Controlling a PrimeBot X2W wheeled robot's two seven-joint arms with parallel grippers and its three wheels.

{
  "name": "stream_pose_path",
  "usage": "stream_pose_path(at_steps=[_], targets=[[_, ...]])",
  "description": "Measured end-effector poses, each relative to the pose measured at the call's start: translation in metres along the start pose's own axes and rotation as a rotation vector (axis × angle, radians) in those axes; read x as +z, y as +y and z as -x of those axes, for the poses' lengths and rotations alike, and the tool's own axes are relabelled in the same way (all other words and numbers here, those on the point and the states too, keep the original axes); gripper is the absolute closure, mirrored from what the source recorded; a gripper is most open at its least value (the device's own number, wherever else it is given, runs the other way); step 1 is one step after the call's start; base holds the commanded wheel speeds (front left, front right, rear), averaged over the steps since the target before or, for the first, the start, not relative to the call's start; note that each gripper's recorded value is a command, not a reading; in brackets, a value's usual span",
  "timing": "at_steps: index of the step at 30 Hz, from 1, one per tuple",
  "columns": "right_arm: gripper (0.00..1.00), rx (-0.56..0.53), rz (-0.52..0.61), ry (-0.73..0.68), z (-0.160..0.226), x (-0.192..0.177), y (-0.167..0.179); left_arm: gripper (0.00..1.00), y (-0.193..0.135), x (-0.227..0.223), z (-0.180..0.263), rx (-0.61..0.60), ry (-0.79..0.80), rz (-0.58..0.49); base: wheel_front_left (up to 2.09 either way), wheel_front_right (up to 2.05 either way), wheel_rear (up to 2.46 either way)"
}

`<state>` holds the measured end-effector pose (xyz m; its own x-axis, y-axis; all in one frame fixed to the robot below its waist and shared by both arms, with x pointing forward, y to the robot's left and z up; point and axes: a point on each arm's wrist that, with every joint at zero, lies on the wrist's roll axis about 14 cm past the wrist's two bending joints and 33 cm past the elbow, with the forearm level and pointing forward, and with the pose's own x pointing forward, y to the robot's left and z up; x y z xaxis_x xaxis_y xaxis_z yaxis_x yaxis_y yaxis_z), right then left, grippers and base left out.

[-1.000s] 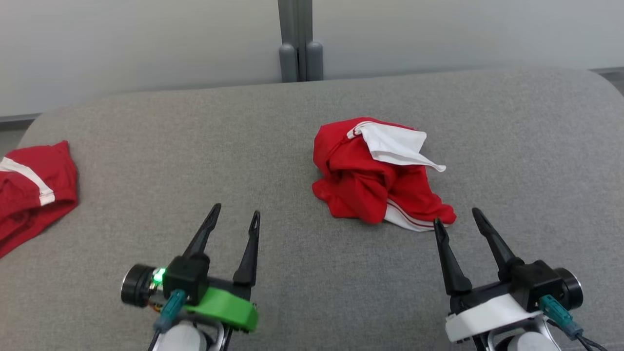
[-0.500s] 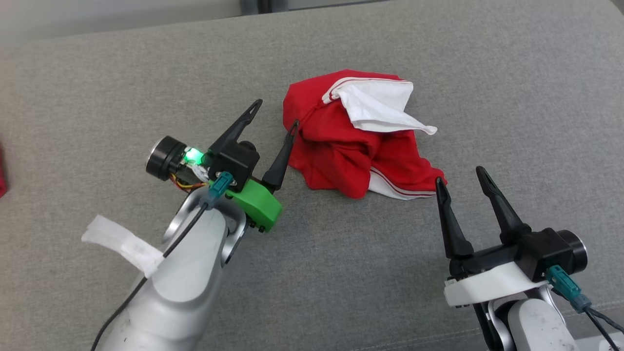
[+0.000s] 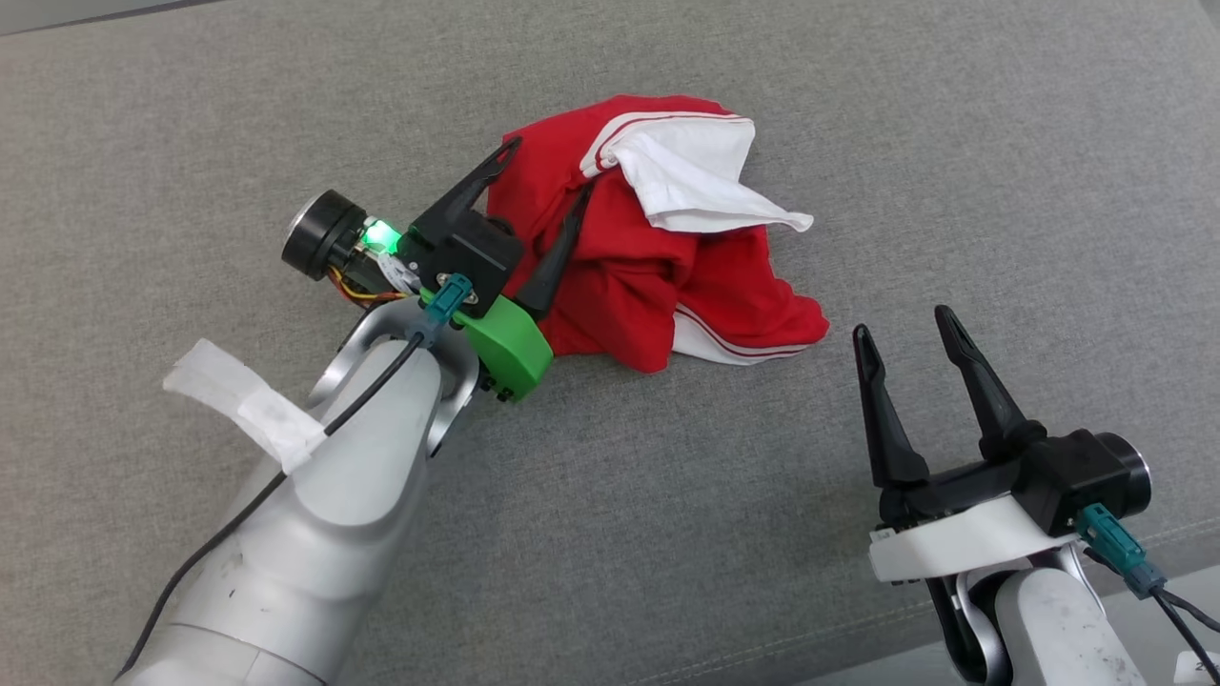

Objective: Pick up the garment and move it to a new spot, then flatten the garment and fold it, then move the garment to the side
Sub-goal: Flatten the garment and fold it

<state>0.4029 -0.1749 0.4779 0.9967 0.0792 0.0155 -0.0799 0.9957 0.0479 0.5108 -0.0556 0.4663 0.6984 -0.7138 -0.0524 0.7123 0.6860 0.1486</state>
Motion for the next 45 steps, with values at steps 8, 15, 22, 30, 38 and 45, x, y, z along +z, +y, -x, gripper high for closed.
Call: stream_pose_path(at_steps=[8, 15, 22, 30, 38, 45], targets=[[0.00, -0.026, -0.001, 0.011, 0.003, -0.003, -0.008, 0.00, -0.011, 0.011, -0.019, -0.068, -0.029, -0.056, 0.00, 0.00, 0.00], [0.00, -0.044, -0.021, -0.001, 0.008, 0.003, -0.012, 0.62, -0.035, 0.015, -0.036, -0.182, -0.015, -0.153, 0.00, 0.00, 0.00], [0.00, -0.078, -0.050, -0.024, 0.019, 0.013, -0.020, 1.00, -0.070, 0.067, -0.058, -0.295, -0.116, -0.141, 0.00, 0.00, 0.00], [0.00, -0.122, -0.066, -0.070, 0.036, 0.030, -0.030, 1.00, -0.087, 0.220, -0.070, -0.375, -0.408, 0.143, 0.00, 0.00, 0.00], [0.00, -0.152, -0.075, -0.100, 0.052, 0.041, -0.037, 1.00, -0.012, 0.365, -0.043, -0.272, -0.751, 0.576, 0.00, 0.00, 0.00], [0.00, -0.129, -0.064, -0.110, 0.047, 0.043, -0.031, 1.00, 0.028, 0.200, -0.045, 0.010, -0.472, 0.902, 0.00, 0.00, 0.00]])
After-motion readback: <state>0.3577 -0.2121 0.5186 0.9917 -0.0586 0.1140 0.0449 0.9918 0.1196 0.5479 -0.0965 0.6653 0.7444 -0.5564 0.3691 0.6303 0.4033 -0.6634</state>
